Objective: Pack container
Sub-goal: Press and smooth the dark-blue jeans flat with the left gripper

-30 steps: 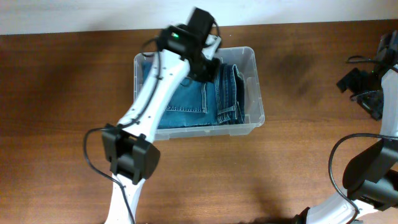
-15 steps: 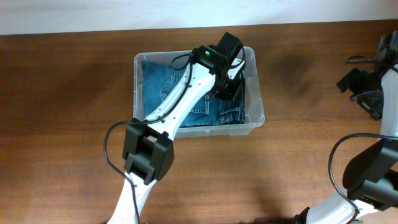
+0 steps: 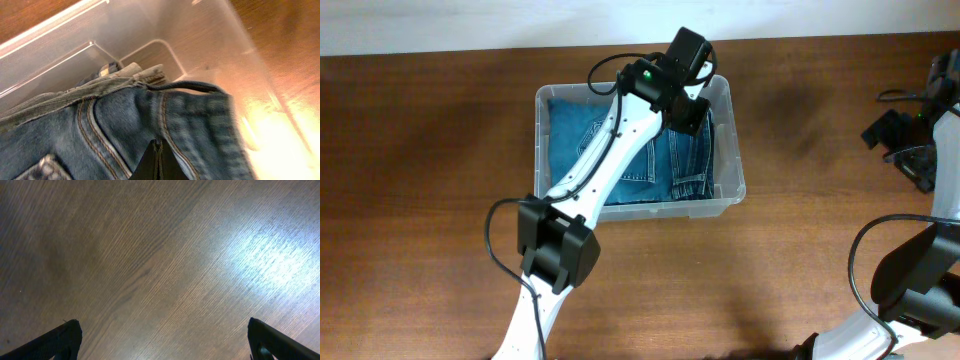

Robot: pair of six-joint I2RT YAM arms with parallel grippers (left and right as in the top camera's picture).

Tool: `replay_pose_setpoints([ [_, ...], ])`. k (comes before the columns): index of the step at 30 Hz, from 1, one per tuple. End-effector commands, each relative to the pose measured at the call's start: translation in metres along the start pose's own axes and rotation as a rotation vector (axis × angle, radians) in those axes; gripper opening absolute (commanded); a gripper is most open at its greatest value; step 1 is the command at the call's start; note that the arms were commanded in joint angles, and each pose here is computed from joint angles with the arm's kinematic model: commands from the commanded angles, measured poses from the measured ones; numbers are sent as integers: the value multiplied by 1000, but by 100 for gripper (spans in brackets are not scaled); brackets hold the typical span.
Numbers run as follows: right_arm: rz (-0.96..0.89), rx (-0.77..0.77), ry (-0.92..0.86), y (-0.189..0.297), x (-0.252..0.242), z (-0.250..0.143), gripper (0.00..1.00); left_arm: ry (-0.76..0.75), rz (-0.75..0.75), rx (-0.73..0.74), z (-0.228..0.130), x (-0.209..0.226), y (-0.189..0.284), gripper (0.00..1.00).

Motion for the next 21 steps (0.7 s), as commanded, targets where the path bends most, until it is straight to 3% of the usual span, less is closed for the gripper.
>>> replay_pose_setpoints([
  [1,-13,-2,-9,-1,-1,0,98,-1,40,70,-12,12,-44,1],
  [7,-13,-2,-9,-1,-1,0,98,7,72,124,-26,24,-88,1],
  [10,-13,-2,-9,-1,-1,0,98,4,106,120,-26,28,-89,1],
  [21,-13,-2,-9,-1,-1,0,98,4,102,68,-2,20,-8,1],
])
Point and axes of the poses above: each gripper's point midway between its finger pads, its own y axis back along the fingers, its own x axis along the line the jaws close on, z = x × y, the point moved 5 cm from there along y, back along the fingers, and after that the axes turned 3 degrees about y, right-handed, at the moved point
